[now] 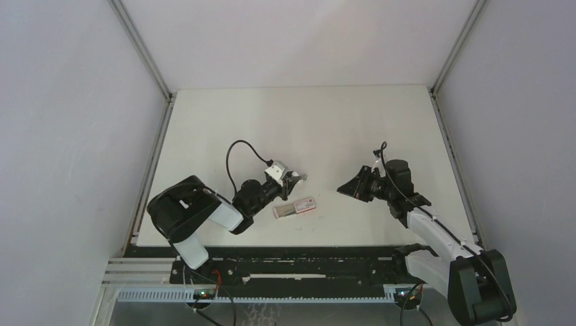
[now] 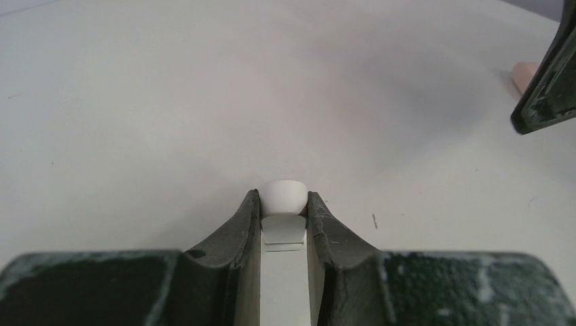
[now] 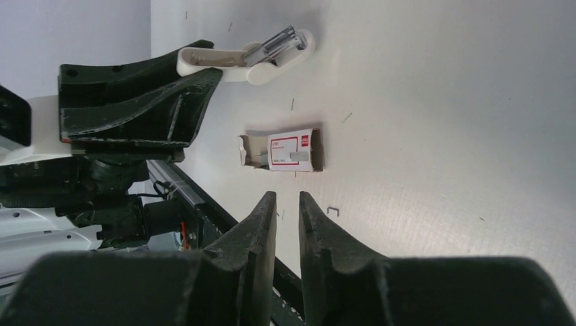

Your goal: Load the staples into the stapler

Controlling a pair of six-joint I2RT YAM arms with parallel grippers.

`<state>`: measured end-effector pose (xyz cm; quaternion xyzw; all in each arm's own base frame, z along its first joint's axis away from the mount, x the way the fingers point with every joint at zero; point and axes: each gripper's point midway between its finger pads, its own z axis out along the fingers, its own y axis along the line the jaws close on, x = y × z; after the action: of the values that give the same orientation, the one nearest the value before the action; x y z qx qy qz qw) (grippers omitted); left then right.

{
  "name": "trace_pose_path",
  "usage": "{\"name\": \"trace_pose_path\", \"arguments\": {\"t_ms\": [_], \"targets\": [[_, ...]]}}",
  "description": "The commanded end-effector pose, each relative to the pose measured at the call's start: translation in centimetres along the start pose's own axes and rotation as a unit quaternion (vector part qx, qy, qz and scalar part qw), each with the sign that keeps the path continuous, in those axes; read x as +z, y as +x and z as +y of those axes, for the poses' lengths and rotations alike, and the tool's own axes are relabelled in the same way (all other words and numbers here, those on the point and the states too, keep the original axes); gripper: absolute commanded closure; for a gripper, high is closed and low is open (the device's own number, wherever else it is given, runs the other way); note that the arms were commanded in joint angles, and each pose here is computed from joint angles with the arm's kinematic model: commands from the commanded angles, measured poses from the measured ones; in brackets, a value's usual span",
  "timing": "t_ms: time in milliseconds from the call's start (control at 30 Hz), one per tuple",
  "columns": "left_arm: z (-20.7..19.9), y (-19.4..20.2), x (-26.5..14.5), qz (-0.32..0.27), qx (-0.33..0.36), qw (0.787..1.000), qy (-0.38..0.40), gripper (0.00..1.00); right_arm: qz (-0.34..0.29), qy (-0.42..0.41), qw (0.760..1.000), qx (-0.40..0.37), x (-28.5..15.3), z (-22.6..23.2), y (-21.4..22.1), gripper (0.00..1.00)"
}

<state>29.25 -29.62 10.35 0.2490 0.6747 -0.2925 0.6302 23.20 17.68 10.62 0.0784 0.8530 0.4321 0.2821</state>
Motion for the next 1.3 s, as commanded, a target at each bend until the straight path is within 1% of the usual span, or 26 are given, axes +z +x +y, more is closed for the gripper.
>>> {"name": "trace_pose_path", "arguments": {"t_ms": [0,167,200,433,500,833,933,1067,1133,1267], "targets": [[0.1,-0.9,0.8,-0.028,0.029,0.999,0.006,1.0,-0.02,-0.014,0.999,-0.024,0.0,0.5,-1.0,0.82],[0.4,0.2,0.8,-0.012,0.04,0.999,0.002,1.0,-0.016,-0.012,1.0,-0.021,0.2,0.3,-0.9,0.82],[0.6,0.4,0.8,-0.009,0.041,0.999,0.001,0.98,-0.015,-0.014,1.0,-0.02,0.2,0.3,-0.9,0.82],[1.7,1.0,0.6,0.005,0.035,0.999,-0.007,0.83,-0.015,-0.017,1.0,-0.019,0.2,0.4,-0.9,0.82],[1.8,1.1,0.6,0.007,0.031,0.999,-0.008,0.78,-0.014,-0.017,1.0,-0.019,0.3,0.4,-0.9,0.82],[3.4,1.7,0.1,0.015,0.026,0.999,-0.033,0.6,-0.014,-0.02,1.0,-0.019,0.2,0.5,-1.0,0.82],[3.6,1.8,0.0,0.017,0.021,0.999,-0.037,0.57,-0.015,-0.02,1.0,-0.017,0.3,0.4,-1.0,0.82],[3.6,1.6,-0.1,0.013,0.011,0.999,-0.037,0.49,-0.014,-0.019,1.0,-0.017,0.3,0.3,-1.0,0.81],[3.5,1.0,-0.3,0.005,-0.002,0.999,-0.038,0.43,-0.016,-0.017,1.0,-0.02,0.2,0.3,-1.1,0.78],[2.9,-1.6,-1.1,-0.028,-0.051,0.998,-0.038,0.31,-0.022,-0.005,0.999,-0.033,0.0,-0.1,-1.2,0.66]]}}
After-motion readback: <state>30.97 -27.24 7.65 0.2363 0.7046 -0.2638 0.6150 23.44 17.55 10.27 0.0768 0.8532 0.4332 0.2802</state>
